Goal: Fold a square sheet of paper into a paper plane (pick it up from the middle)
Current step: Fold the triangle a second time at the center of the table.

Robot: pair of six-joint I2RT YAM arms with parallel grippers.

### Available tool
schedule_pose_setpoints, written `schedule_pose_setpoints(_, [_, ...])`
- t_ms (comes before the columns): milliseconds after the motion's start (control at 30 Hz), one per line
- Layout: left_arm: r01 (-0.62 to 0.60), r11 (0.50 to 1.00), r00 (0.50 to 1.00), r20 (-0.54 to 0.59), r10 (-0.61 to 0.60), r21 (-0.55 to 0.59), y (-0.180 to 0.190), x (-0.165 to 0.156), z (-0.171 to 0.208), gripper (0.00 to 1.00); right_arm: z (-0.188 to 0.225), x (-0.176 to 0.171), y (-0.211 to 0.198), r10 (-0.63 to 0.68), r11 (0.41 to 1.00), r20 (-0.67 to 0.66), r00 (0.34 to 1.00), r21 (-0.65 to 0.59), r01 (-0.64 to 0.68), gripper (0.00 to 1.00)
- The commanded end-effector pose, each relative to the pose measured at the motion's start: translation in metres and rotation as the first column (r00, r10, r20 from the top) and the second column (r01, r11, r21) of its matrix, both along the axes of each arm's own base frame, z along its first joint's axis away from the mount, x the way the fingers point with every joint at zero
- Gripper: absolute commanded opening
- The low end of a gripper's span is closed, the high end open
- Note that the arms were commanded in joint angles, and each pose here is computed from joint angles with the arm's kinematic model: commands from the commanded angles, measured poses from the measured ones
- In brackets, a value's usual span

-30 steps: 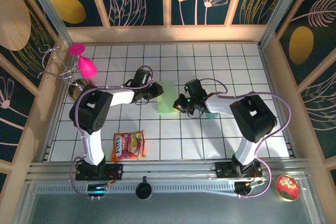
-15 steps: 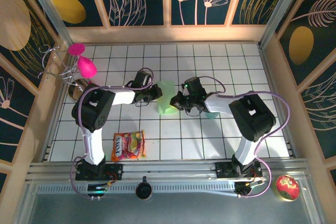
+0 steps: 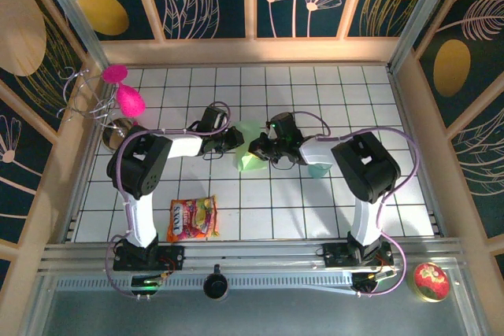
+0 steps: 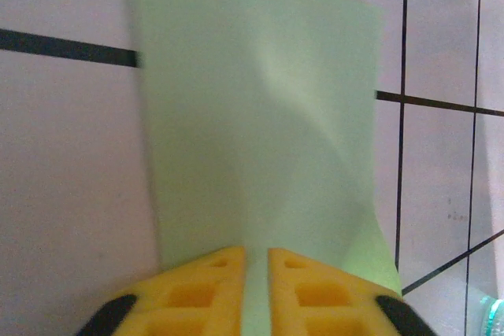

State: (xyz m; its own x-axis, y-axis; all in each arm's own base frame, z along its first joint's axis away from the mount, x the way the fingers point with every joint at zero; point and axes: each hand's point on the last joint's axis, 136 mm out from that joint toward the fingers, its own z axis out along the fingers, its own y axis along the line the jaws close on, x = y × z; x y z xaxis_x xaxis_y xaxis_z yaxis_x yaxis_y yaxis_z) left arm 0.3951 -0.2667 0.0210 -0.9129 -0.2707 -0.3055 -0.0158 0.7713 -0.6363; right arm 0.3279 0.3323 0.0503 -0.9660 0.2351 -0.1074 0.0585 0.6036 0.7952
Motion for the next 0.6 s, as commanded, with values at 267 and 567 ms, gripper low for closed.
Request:
schedule_pose_setpoints(267, [0.008, 0.999, 1.0, 0.029, -0.01, 0.041, 0.013, 0.012, 0.009, 0.14, -0.009, 0.0, 0.006, 0.01, 0.998, -0.004, 1.0, -0.054, -0.01, 0.0])
schedule_pose_setpoints(567, [0.003, 0.996, 1.0, -0.013, -0.002, 0.084, 0.018, 0.01, -0.01, 0.09, -0.003, 0.004, 0.014, 0.019, 1.0, 0.013, 1.0, 0.0, -0.019, 0.0])
